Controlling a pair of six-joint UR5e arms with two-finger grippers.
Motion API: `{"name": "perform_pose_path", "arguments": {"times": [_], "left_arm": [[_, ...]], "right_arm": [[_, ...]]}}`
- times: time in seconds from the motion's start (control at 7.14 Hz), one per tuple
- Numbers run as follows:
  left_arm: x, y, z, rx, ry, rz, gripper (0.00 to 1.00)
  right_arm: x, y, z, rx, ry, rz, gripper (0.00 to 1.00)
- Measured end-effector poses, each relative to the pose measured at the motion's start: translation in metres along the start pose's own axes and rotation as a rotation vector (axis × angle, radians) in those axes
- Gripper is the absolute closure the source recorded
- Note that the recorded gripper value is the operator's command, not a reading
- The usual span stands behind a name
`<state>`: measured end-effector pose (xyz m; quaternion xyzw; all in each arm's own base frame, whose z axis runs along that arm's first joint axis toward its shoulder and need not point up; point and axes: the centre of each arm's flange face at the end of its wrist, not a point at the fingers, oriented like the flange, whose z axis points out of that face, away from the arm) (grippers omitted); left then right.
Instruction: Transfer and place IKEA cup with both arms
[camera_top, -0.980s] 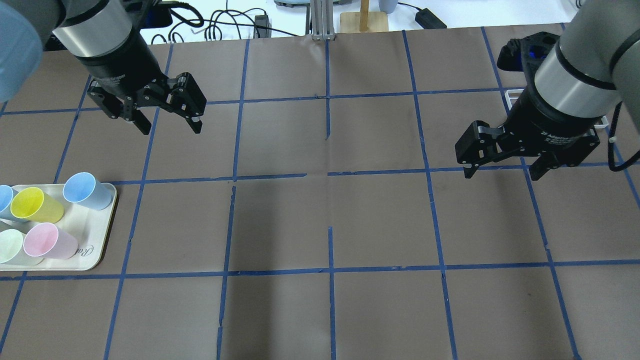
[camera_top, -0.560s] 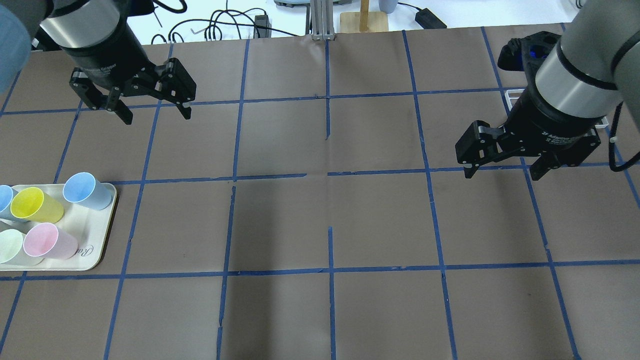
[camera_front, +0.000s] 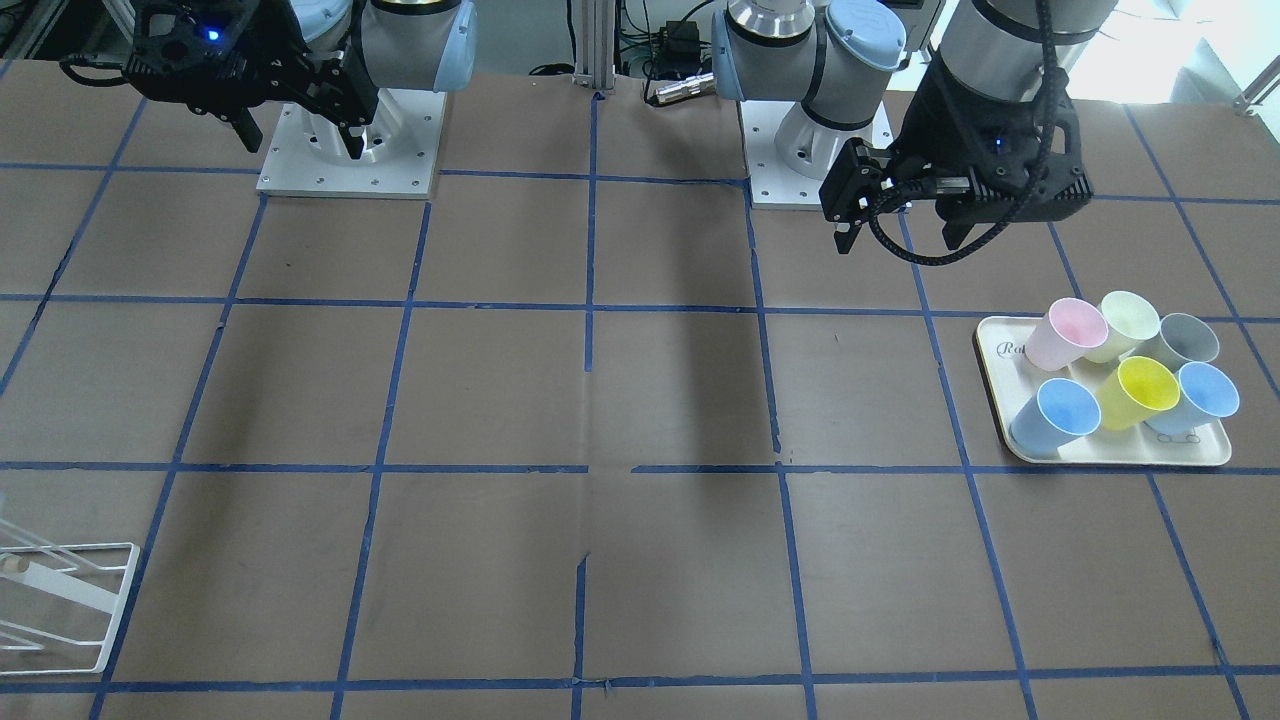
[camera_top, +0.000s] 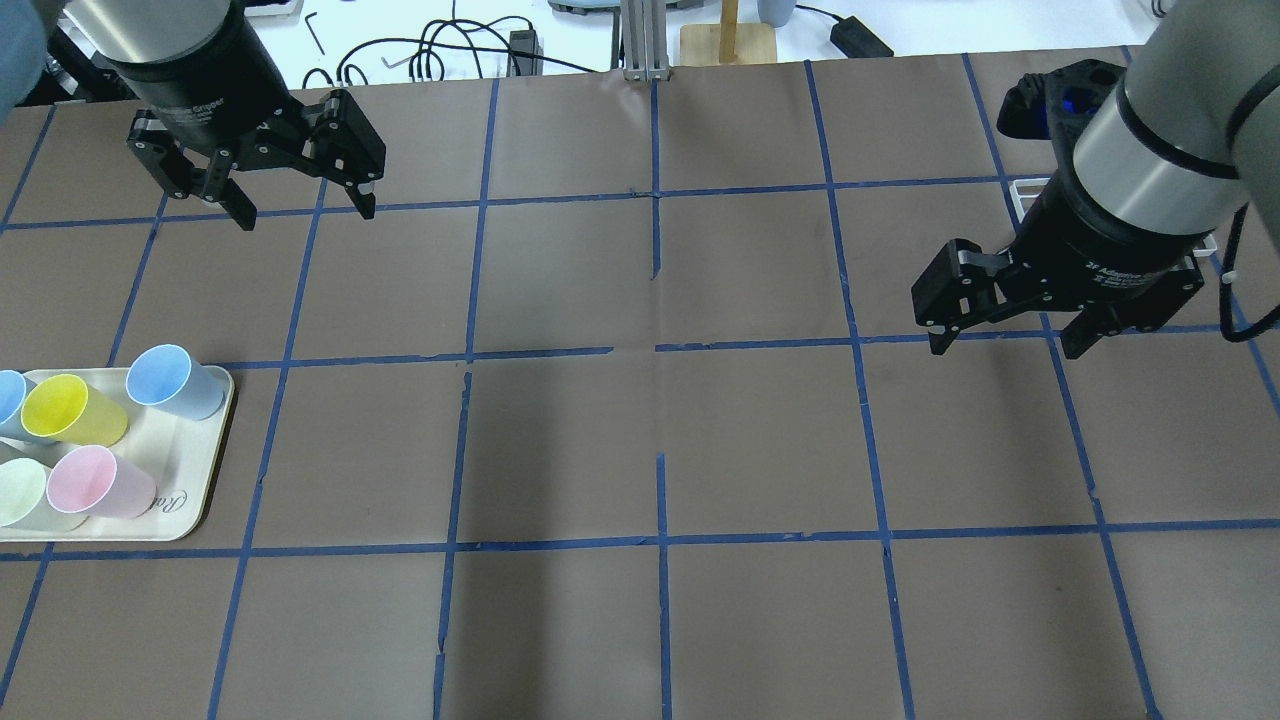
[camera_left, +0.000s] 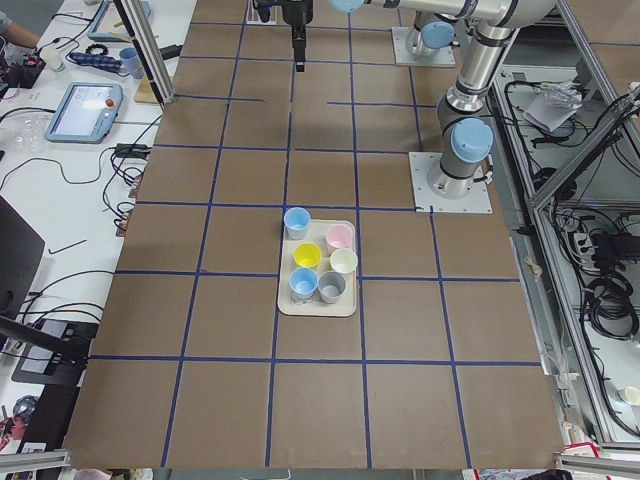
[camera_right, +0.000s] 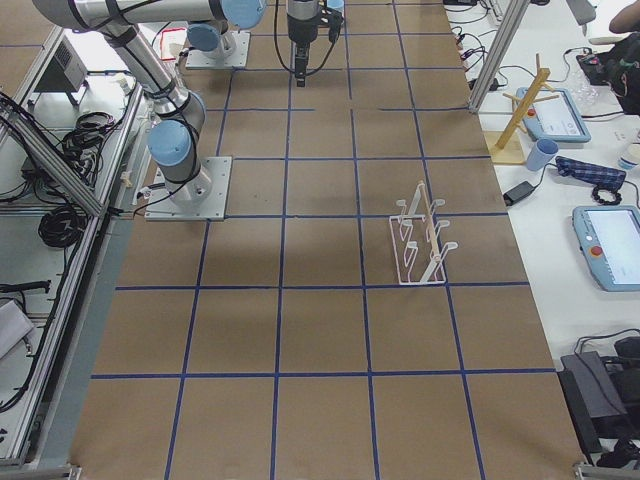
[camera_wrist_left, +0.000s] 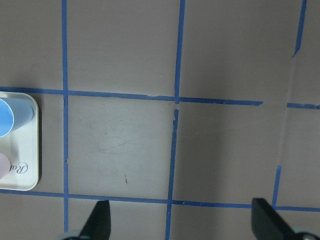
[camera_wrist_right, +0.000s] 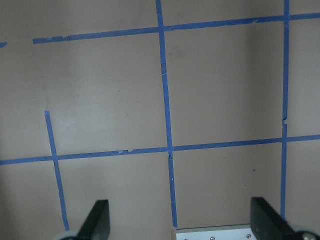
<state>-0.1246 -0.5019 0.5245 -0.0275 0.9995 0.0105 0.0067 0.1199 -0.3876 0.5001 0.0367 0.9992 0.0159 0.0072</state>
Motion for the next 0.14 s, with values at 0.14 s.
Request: {"name": "perform_pose_path", "arguments": {"times": [0.14], "left_arm": [[0.0013,0.0028,0.0038,-0.005,-0.001,0.013,0.00]], "right_arm": [[0.0000,0.0001,0.0003,-0.001,-0.001,0.000,0.00]]}}
